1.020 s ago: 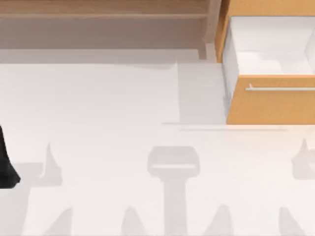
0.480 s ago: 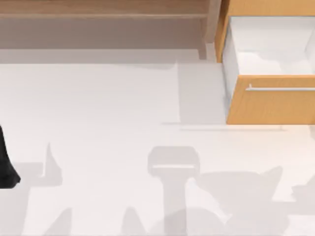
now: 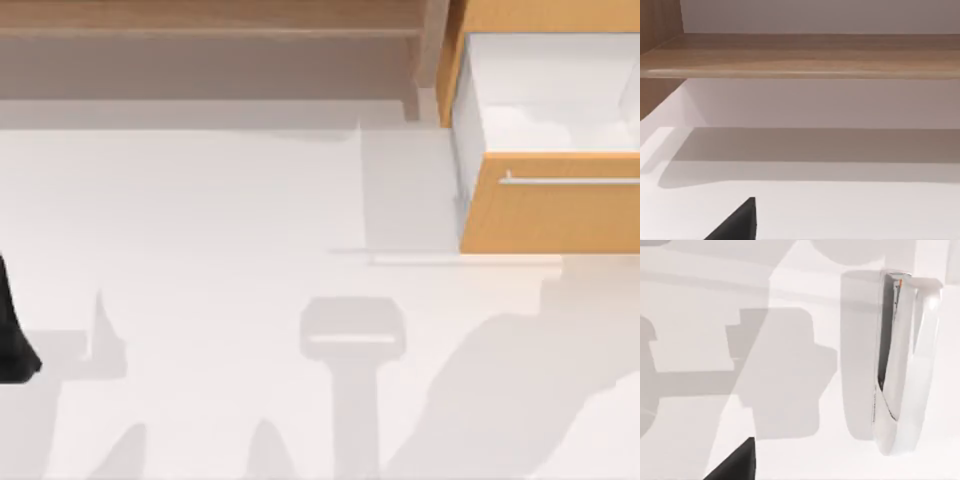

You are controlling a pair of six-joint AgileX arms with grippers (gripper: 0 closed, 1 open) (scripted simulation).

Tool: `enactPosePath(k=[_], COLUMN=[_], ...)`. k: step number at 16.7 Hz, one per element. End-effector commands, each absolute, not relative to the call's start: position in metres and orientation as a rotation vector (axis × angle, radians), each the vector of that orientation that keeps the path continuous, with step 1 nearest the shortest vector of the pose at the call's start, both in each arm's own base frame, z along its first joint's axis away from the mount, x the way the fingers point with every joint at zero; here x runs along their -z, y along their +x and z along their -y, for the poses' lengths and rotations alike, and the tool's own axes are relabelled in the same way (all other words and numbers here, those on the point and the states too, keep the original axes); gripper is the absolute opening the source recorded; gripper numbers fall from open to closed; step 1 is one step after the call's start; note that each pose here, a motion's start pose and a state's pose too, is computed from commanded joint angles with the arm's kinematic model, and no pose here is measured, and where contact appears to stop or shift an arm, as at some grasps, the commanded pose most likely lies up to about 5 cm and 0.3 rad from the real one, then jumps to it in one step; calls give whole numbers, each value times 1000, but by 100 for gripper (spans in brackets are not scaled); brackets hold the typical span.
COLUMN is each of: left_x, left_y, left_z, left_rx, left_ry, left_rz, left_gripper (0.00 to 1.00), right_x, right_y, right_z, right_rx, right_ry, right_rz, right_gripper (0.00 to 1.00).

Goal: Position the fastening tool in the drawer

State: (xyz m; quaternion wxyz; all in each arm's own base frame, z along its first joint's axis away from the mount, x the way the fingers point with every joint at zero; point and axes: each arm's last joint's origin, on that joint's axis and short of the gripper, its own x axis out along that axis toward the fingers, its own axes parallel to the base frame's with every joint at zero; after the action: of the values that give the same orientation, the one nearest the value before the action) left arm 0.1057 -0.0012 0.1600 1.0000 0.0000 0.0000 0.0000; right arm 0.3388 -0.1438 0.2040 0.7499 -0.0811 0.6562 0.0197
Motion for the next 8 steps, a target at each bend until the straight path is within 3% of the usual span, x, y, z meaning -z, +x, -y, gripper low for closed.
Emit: enactPosePath(k=[8], left_x=[-160], left_y=[106], left_z=[1], left_rx=[0], left_ry=[0], left_rz=[0], left_gripper=[100], right_x=[-169], right_y=[366], right_z=[178], right_rx=[-127], right_ry=[-122], right_rz=[-1567], right_gripper=[100])
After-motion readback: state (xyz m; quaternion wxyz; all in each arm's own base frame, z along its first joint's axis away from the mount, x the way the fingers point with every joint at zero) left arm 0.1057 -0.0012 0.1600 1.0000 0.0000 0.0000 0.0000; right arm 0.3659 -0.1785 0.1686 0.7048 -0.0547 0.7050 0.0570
